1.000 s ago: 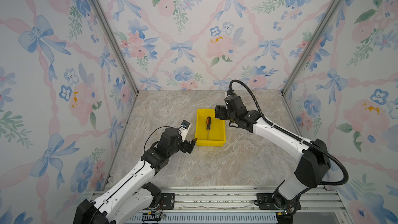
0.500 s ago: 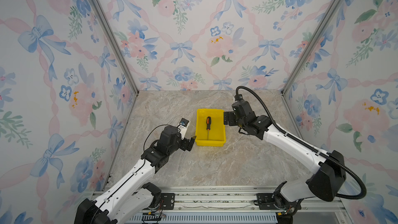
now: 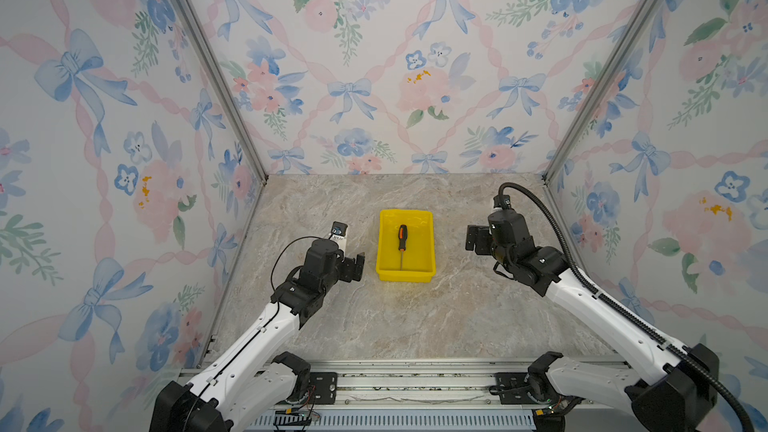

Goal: Put the screwdriver in the bin

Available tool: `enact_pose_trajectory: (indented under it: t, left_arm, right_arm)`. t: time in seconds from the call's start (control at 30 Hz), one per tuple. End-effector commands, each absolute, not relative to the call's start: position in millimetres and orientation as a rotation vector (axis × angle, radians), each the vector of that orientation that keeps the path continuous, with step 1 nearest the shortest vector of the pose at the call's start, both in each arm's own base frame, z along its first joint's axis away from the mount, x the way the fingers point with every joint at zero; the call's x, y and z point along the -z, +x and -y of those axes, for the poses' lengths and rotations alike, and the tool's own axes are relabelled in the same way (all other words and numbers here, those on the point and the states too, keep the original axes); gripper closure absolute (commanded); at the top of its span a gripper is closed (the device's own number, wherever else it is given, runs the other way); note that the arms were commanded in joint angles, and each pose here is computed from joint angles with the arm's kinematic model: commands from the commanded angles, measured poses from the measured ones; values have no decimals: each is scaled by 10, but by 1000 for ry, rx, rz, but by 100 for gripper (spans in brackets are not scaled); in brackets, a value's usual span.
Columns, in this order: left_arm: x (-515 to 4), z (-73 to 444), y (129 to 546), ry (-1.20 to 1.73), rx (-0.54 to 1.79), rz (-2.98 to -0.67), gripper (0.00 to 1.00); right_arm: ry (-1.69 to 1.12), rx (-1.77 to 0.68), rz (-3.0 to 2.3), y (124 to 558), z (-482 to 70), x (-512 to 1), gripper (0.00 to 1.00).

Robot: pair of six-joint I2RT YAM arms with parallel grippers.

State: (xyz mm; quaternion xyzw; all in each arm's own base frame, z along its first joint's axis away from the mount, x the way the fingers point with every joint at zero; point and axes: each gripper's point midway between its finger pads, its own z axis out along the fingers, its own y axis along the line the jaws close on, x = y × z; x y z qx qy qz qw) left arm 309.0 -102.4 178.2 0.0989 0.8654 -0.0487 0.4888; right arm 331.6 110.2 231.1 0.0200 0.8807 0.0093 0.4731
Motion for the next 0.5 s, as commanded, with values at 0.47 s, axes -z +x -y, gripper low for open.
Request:
enact_pose_trajectory:
  t: [0.47]
  left_arm:
    - [-1762, 67, 2994, -101, -186, -2032, 3]
  right_arm:
    - [11, -13, -1924, 3168, -495, -1979, 3]
